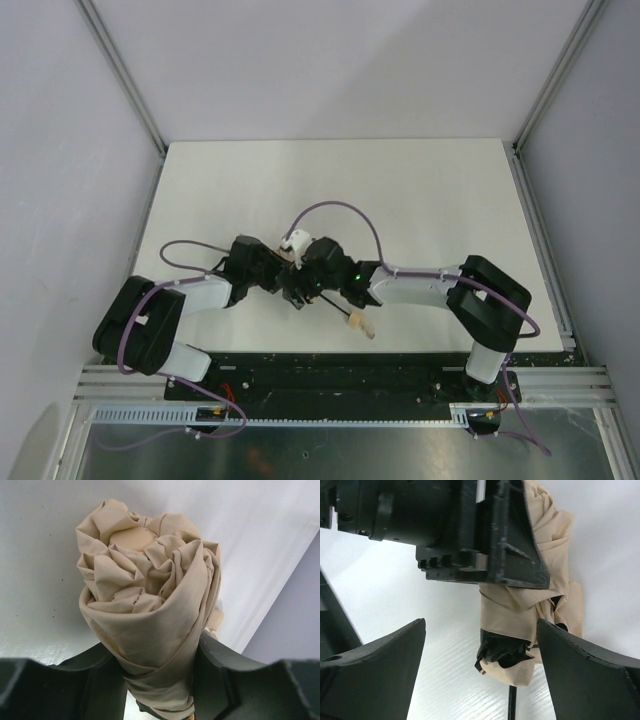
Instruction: Put away the umbrella
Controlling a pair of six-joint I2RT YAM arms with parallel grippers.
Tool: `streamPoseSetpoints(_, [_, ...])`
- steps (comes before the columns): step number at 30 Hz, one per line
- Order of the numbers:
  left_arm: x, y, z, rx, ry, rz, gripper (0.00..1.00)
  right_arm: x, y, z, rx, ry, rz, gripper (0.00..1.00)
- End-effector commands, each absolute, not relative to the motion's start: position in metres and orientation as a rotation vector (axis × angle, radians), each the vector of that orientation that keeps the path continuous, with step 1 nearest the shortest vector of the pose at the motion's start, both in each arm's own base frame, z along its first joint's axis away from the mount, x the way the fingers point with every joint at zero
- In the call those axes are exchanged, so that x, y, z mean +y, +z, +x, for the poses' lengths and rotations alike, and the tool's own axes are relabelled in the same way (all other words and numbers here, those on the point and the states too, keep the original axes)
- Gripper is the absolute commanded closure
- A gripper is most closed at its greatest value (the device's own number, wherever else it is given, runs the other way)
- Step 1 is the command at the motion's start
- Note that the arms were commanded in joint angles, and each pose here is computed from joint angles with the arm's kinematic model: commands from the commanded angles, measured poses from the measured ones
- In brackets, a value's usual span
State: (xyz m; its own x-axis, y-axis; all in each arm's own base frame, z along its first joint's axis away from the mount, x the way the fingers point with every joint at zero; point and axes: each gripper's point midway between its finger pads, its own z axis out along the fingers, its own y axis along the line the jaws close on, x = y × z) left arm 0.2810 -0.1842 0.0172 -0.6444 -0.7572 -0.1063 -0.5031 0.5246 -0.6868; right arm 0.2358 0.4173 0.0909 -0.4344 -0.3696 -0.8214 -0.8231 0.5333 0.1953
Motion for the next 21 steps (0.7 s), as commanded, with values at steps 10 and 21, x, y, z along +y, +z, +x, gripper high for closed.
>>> streamPoseSetpoints(10, [-0.143, -0.051, 0.200, 2.693, -0.449, -1.129, 1.00, 0.423, 0.048, 0.275, 1.957, 0.106, -0.953, 0.36])
streamPoseSetpoints(21, [-0.148, -0.034, 0.214, 2.641, -0.516, -1.069, 0.98, 0.405, -0.006, 0.256, 2.148, 0.296, -0.961, 0.99])
